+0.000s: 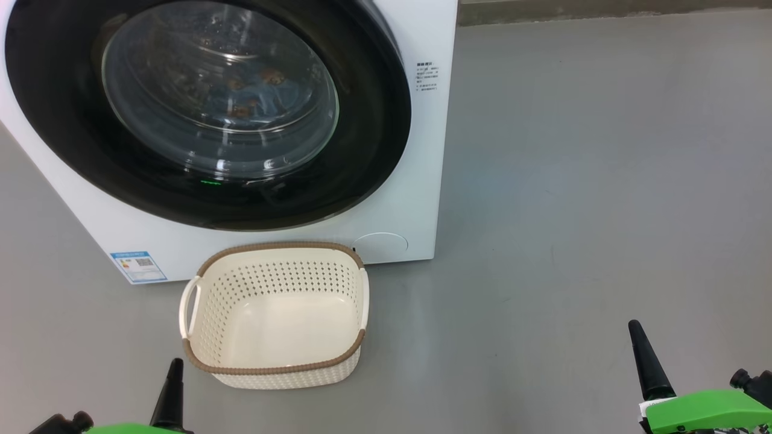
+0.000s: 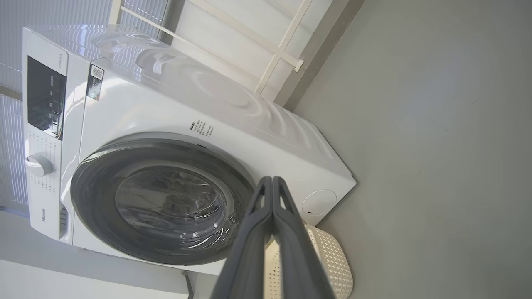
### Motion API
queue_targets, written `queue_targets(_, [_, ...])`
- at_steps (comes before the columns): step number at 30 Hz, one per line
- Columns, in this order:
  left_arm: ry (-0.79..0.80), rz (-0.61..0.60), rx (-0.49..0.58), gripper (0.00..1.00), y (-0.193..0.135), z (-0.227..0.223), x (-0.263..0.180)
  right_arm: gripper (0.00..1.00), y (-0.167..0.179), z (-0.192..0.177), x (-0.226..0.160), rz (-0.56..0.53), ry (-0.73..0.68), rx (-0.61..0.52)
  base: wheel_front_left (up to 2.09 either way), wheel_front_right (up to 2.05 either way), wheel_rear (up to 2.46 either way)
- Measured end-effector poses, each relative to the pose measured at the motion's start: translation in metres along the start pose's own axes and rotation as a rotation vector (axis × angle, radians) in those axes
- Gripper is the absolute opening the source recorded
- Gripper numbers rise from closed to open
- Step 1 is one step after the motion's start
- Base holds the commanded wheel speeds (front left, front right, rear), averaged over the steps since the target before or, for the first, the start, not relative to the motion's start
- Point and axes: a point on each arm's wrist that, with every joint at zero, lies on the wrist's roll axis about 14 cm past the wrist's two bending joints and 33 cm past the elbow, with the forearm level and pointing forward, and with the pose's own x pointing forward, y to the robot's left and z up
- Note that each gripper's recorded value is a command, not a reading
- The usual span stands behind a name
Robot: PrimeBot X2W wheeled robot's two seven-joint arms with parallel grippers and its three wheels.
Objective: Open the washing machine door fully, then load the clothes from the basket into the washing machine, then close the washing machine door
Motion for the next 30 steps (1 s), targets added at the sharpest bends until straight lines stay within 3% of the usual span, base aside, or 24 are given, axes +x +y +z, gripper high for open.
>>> queue_targets(30, [0.028,-0.037,-0.338,0.0,-0.011,0.003,0.01,0.0,0.003,0.004,0.001,0.013,0.012,0.329,0.0,0.0,0.0])
